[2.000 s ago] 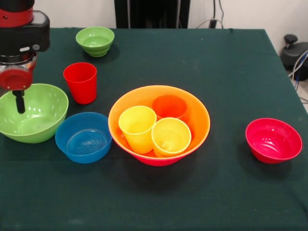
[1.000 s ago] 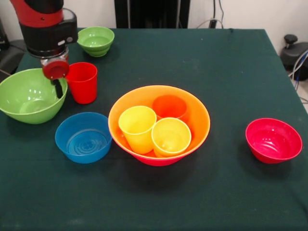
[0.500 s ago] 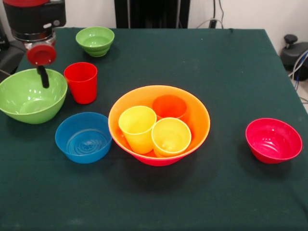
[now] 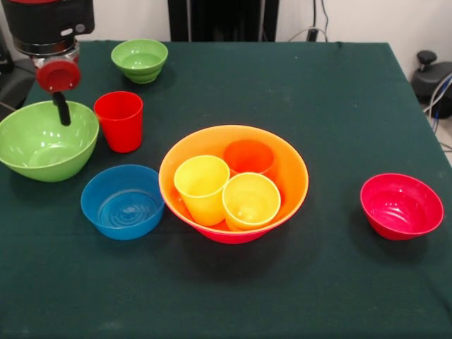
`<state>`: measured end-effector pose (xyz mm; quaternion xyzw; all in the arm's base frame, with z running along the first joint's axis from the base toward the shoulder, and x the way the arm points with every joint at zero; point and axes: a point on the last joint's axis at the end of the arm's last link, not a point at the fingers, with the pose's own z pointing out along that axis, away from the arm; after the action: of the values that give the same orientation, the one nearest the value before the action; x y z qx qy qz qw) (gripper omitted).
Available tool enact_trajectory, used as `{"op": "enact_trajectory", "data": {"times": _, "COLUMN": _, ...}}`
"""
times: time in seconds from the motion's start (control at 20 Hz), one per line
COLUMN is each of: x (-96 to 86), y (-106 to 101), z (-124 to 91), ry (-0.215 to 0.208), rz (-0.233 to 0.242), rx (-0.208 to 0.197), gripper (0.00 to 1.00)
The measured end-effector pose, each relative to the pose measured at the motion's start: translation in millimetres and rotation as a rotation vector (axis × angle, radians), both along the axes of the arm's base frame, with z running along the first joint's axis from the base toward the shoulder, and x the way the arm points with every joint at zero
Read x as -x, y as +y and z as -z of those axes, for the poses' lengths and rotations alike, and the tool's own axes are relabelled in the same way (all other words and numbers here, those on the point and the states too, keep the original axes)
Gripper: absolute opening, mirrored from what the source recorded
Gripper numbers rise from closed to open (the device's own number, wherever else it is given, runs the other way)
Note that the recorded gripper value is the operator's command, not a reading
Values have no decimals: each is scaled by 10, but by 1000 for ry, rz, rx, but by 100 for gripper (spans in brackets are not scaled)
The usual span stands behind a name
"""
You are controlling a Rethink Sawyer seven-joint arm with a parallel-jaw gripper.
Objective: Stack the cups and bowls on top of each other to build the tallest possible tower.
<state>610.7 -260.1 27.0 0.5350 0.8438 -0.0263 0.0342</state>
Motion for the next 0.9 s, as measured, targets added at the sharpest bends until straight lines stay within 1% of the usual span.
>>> {"op": "enact_trajectory", "data": {"times": 0.2, "x": 14, "y": 120, "z": 23, "ry": 10, "rz": -15, "rx": -7, "gripper": 100}}
{"op": "enact_trajectory", "data": {"times": 0.25, "x": 46, "y": 186, "z": 39, "ry": 19, "rz": -22, "rx": -14, "gripper": 100}}
{"op": "enact_trajectory", "data": {"times": 0.5, "x": 153, "y": 297, "z": 72, "ry": 41, "rz": -29, "rx": -30, "gripper": 100}}
{"op": "enact_trajectory", "data": {"times": 0.55, "x": 202, "y": 325, "z": 76, "ry": 50, "rz": -30, "rx": -34, "gripper": 100}}
{"op": "enact_trajectory", "data": {"times": 0.75, "x": 295, "y": 364, "z": 62, "ry": 64, "rz": -31, "rx": -40, "gripper": 100}}
{"op": "enact_trajectory", "data": {"times": 0.9, "x": 350, "y": 339, "z": 60, "ry": 68, "rz": -26, "rx": -35, "gripper": 100}}
